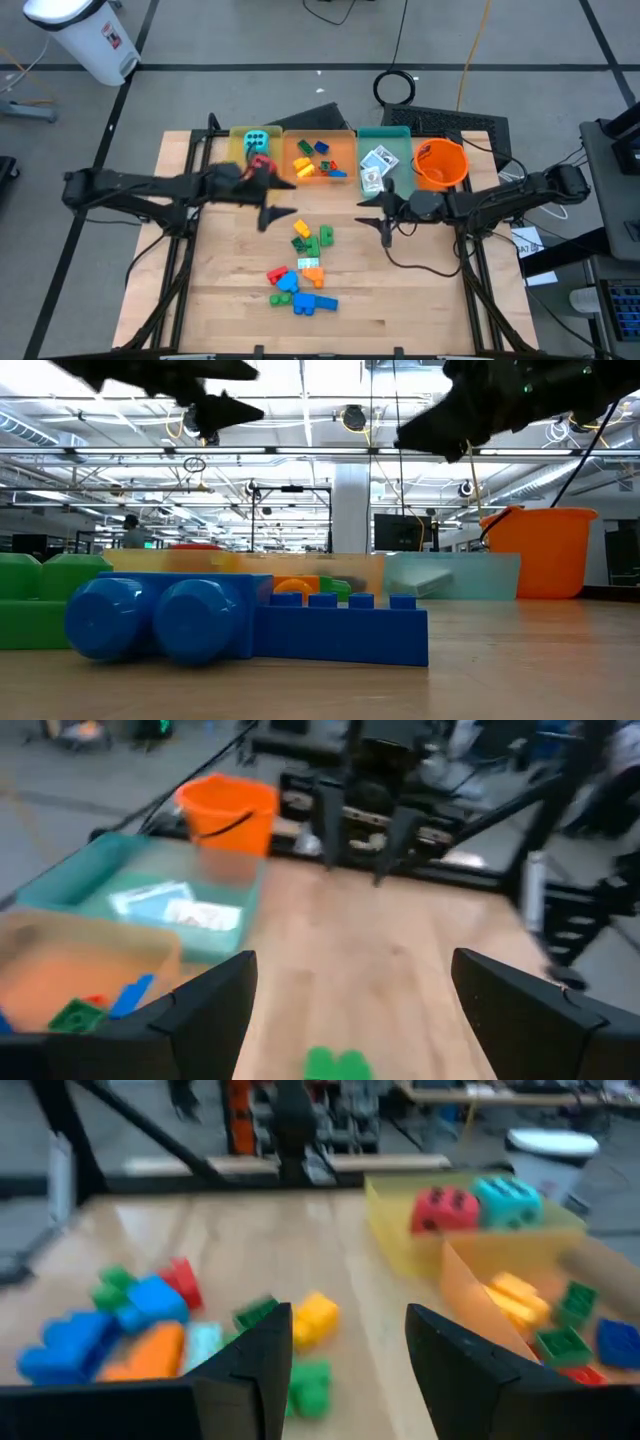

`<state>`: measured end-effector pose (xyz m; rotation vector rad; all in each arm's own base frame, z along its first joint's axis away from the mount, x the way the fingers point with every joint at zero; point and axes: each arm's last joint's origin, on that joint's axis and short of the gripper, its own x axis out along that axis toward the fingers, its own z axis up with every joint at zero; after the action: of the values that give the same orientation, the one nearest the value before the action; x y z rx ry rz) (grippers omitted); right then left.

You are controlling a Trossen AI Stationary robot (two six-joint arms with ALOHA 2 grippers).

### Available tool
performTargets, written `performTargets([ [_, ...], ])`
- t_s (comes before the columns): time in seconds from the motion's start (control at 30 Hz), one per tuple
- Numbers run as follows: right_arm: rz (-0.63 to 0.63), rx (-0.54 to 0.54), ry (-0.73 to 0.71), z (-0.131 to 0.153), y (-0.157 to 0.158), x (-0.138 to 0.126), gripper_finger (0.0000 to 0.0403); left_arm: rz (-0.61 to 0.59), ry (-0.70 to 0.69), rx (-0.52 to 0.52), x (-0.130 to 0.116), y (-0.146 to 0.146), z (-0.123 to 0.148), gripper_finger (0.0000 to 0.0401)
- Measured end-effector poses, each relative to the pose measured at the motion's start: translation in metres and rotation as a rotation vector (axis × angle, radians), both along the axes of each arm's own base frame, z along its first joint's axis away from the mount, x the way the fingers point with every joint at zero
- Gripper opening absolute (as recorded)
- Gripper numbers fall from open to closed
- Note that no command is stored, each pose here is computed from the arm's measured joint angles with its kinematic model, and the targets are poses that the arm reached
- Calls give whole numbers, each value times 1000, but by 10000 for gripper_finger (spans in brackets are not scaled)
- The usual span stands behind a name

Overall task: Pick & Place Toys
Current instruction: Put the yellow game piece into the orange bin

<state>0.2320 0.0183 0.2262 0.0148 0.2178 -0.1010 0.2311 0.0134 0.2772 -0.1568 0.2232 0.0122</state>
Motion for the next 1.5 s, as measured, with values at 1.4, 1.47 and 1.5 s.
performTargets([
  [1.4,207,-107,184,-15,50,71,224,-17,320,237,34,-37,-138,340],
  [1.47,206,-111,204,-17,49,70,224,-31,335,293,41,-35,-141,340],
  [1.5,205,-115,218,-18,48,70,224,-35,349,314,43,-34,-143,340],
])
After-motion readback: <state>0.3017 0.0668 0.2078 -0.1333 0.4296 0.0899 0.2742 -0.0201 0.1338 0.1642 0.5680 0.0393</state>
